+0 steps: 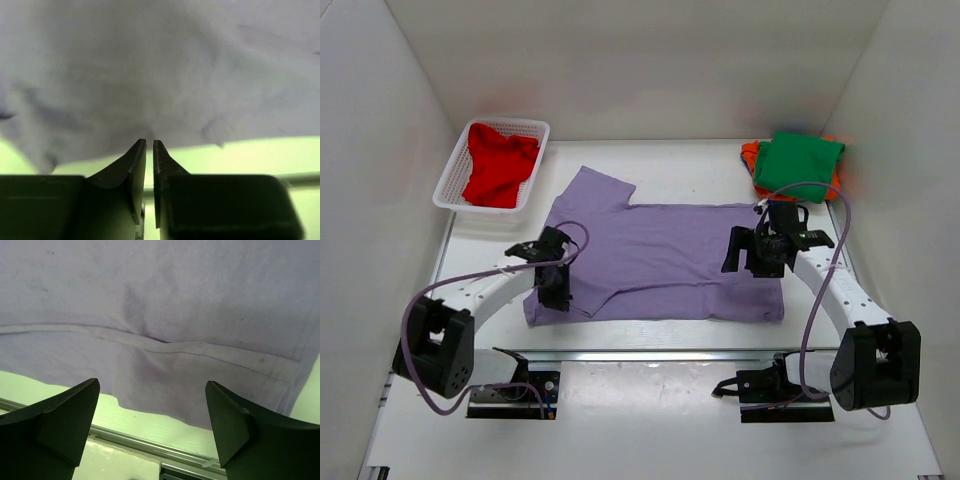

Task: Fold and stack the t-shirts
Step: Fold the flattened tshirt in 1/3 of the way

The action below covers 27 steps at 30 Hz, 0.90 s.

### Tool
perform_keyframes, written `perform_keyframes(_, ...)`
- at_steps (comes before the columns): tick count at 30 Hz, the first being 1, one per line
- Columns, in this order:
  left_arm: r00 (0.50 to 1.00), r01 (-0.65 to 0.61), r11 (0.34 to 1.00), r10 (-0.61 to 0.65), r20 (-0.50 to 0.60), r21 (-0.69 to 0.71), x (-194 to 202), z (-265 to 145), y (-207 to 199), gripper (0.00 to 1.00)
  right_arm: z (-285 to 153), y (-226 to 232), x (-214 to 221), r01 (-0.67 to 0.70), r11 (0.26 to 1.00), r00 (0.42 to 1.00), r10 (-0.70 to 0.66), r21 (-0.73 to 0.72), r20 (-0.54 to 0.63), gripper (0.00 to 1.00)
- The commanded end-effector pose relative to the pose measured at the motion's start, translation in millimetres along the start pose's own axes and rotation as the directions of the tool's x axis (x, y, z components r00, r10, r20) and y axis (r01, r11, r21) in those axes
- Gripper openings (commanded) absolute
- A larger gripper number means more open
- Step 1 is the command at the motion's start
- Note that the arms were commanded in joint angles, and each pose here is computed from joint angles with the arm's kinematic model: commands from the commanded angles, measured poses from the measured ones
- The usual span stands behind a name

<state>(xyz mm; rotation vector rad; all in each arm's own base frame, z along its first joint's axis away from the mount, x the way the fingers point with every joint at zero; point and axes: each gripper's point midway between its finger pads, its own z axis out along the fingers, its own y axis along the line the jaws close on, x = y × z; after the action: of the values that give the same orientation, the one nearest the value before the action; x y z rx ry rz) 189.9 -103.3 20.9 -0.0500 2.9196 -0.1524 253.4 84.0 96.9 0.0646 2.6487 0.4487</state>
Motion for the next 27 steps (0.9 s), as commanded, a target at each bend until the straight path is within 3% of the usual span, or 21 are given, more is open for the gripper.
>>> perform_keyframes(1, 0.996, 0.024, 0.997, -0.031, 0.087, 0.078, -29, -51, -5, 0.24, -8, 4, -21, 0.026, 1.000, 0.999, -0.026, -0.010, 0.045, 0.86)
perform_keyframes(6, 0.973, -0.053, 0.980, 0.007, 0.233, 0.190, -97, -92, -31, 0.33, 0, 3, -55, 0.039, 0.999, 0.995, -0.040, 0.011, 0.088, 0.89)
perform_keyframes(9, 0.949, -0.141, 0.950, 0.049, 0.310, 0.279, -143, -88, -64, 0.36, 5, 7, -79, 0.029, 1.000, 0.993, -0.028, -0.009, 0.115, 0.89)
perform_keyframes(12, 0.940, -0.130, 0.954, 0.031, 0.340, 0.271, -194, -62, -74, 0.36, 10, 9, -103, 0.038, 0.999, 0.991, -0.037, -0.009, 0.132, 0.88)
perform_keyframes(14, 0.928, -0.114, 0.959, 0.009, 0.372, 0.260, -237, -50, -77, 0.43, 15, 11, -116, 0.050, 0.999, 0.989, -0.048, -0.010, 0.140, 0.88)
perform_keyframes(16, 0.908, -0.105, 0.960, -0.013, 0.418, 0.258, -273, -45, -75, 0.56, 22, 14, -128, 0.053, 0.998, 0.988, -0.048, -0.029, 0.144, 0.88)
perform_keyframes(18, 0.891, -0.098, 0.958, -0.037, 0.452, 0.270, -305, -39, -69, 0.63, 26, 17, -142, 0.065, 0.997, 0.985, -0.059, -0.034, 0.161, 0.87)
perform_keyframes(23, 0.855, 0.006, 0.969, -0.133, 0.501, 0.246, -371, -24, -42, 0.65, 43, 12, -159, 0.063, 0.998, 0.988, -0.058, -0.029, 0.140, 0.87)
perform_keyframes(27, 0.830, 0.046, 0.990, -0.112, 0.546, 0.132, -409, -13, -24, 0.66, 56, 5, -167, 0.070, 0.997, 0.990, -0.067, -0.022, 0.127, 0.87)
